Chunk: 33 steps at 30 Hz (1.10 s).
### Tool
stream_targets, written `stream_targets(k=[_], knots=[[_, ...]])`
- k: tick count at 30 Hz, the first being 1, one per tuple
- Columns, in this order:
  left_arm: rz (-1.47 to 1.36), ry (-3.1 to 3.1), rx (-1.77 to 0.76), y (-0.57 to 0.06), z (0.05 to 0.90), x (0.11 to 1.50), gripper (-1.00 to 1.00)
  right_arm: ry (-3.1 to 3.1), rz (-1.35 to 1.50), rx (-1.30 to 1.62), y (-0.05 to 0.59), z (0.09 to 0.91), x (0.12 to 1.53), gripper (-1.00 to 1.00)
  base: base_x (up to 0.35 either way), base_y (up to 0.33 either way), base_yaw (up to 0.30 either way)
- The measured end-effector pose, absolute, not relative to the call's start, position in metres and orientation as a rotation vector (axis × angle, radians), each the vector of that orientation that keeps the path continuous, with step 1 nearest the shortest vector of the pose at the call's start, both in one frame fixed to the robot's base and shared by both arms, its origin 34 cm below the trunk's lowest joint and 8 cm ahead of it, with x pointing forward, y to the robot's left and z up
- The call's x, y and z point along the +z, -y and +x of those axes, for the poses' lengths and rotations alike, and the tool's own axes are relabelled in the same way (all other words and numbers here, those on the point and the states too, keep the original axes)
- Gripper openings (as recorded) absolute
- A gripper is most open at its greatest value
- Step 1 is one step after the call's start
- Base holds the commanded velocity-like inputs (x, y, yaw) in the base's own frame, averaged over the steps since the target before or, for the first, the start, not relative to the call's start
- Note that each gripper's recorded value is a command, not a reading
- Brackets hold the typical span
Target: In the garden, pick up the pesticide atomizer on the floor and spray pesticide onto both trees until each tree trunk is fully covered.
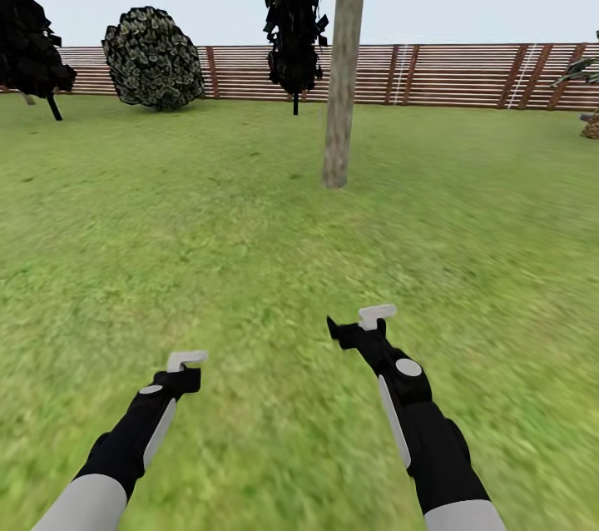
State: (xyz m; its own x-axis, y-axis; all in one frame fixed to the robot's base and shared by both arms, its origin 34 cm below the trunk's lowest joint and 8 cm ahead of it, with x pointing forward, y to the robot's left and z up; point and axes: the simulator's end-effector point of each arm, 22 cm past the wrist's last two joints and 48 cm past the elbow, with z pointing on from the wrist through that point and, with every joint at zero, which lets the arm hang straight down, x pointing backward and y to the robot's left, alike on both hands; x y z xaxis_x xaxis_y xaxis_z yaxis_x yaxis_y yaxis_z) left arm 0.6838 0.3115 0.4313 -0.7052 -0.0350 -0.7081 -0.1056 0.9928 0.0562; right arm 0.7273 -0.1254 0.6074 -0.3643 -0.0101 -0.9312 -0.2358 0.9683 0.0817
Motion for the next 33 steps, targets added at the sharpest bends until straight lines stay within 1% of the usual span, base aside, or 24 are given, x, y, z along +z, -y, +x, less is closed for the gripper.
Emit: stream_targets(k=[24, 33], knots=[[-0.097, -2.354, 0.118, -0.312, 0.684, 0.432, -1.0, -1.936, -0.18, 0.24, 0.124, 0.727, 0.606, 1.0, 0.338, 0.0, 0.0], [-0.095, -2.367, 0.087, -0.298, 0.681, 0.427, -1.0, -1.932, -0.177, 0.241, 0.125, 0.727, 0.608, 1.0, 0.338, 0.0, 0.0]])
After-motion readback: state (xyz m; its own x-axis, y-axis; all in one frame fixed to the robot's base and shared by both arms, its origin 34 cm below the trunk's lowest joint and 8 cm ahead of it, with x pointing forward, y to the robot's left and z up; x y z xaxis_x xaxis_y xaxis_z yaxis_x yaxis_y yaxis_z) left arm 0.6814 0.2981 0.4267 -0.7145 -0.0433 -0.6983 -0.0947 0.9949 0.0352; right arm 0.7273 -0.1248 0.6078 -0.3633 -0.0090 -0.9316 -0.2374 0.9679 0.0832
